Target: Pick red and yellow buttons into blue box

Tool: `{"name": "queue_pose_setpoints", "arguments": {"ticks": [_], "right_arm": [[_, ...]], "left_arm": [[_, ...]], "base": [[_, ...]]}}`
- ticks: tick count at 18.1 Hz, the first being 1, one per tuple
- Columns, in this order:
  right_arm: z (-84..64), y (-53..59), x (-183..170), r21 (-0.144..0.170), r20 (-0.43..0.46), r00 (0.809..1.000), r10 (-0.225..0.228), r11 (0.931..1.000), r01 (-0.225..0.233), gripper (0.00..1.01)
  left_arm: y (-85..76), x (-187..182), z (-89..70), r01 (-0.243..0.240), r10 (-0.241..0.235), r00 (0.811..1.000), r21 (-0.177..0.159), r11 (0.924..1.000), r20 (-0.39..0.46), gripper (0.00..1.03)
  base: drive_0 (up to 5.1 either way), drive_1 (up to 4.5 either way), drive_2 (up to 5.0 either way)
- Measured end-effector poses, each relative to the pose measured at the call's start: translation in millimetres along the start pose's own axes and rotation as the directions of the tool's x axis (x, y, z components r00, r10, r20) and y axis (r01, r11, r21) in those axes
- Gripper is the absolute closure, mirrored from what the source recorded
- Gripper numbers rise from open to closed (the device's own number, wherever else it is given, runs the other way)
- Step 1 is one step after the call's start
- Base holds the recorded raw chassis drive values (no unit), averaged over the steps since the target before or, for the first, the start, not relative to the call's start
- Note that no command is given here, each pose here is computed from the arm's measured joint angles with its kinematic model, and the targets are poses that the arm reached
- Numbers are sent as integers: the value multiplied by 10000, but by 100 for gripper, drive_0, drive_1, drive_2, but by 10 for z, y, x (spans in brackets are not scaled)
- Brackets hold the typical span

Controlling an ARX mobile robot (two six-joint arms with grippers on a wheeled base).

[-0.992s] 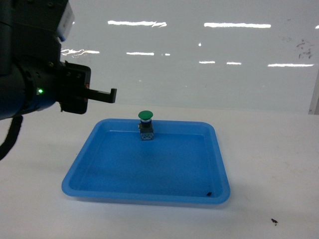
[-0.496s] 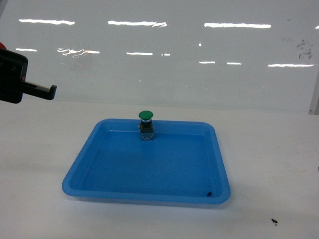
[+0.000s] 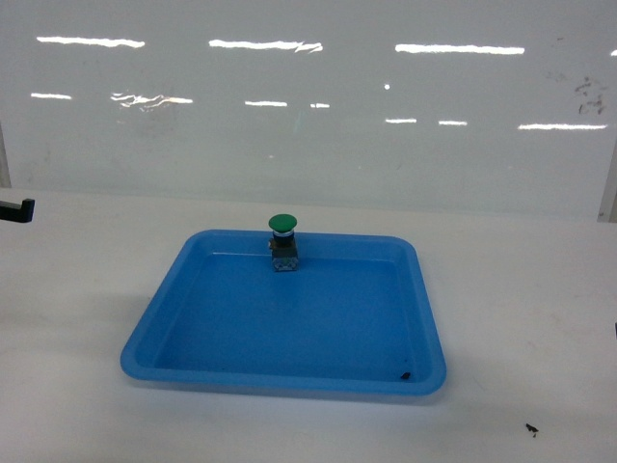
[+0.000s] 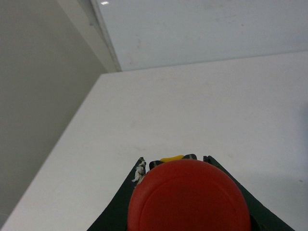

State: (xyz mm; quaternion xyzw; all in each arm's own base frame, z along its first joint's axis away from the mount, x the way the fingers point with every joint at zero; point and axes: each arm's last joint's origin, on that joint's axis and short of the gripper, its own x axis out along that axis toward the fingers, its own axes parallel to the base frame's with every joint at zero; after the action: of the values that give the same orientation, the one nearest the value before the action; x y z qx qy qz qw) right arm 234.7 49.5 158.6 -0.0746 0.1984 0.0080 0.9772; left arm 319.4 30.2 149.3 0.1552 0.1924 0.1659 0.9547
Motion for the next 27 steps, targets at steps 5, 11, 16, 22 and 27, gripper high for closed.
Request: {"name": "queue_pose_setpoints", "arguments": {"ticks": [5,11,16,22,27], "right_arm": [[0,-1,0,1,-1,10000,-7,10000,7,65],[0,-1,0,1,-1,10000,-3,10000,3,65],[0,-1,0,1,-1,10000,-7,10000,7,65],[0,-1,0,1,-4,10000,-7,10000,7,65],[0,-1,0,1,-4,10000,-7,10000,7,65]], "left_arm": [[-11,-4,13,223,-217,9997,-611,9979,110,73],[107,-218,117,1274,-1218,9898,-766,9889,733,73],[209,-703,-90,1704,-1662,9838,-617,9834,677,73],[222,-732,-89,1577,-1539,9853,-475,9863,747,73],[276,-980,-146,2466,-2434,9677,-454,9681,656,73]], "base": [[0,0,0],[0,0,0],[0,0,0],[0,0,0],[0,0,0]]}}
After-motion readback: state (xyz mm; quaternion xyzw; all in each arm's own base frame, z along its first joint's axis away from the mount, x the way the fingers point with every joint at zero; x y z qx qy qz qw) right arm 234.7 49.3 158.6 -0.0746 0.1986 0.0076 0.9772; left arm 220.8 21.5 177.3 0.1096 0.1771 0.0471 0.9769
